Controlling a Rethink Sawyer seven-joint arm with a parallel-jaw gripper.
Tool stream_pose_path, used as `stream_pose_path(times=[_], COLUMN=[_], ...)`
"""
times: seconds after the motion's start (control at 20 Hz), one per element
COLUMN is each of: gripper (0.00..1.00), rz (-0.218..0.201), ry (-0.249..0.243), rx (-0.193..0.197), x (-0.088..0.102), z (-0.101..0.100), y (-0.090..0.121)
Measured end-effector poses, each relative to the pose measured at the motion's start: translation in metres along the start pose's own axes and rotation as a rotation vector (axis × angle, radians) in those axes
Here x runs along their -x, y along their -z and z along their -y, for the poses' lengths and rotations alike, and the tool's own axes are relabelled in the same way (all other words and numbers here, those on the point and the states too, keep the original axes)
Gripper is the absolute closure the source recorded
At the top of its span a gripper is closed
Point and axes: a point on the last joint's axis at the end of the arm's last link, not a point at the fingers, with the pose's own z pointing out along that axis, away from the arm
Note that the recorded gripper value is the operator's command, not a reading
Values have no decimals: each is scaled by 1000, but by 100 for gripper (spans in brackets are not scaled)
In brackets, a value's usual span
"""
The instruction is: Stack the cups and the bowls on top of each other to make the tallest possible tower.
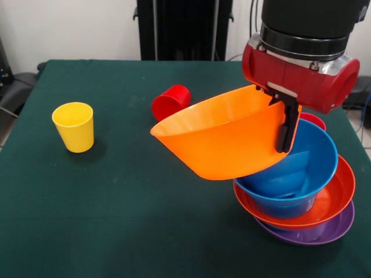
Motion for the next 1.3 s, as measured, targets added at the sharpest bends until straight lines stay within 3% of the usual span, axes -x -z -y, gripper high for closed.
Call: stream_pose_path(times=[0.3,0.5,1.0,1.3], gripper=[100,100,100,100], rz=[-6,-14,10,27], ry=[-16,-53,-133,-136], rx=[-10,-14,-6,-10], x=[-12,-20,-36,-37], z=[-11,-21,-47,-51], y=[3,8,13,6])
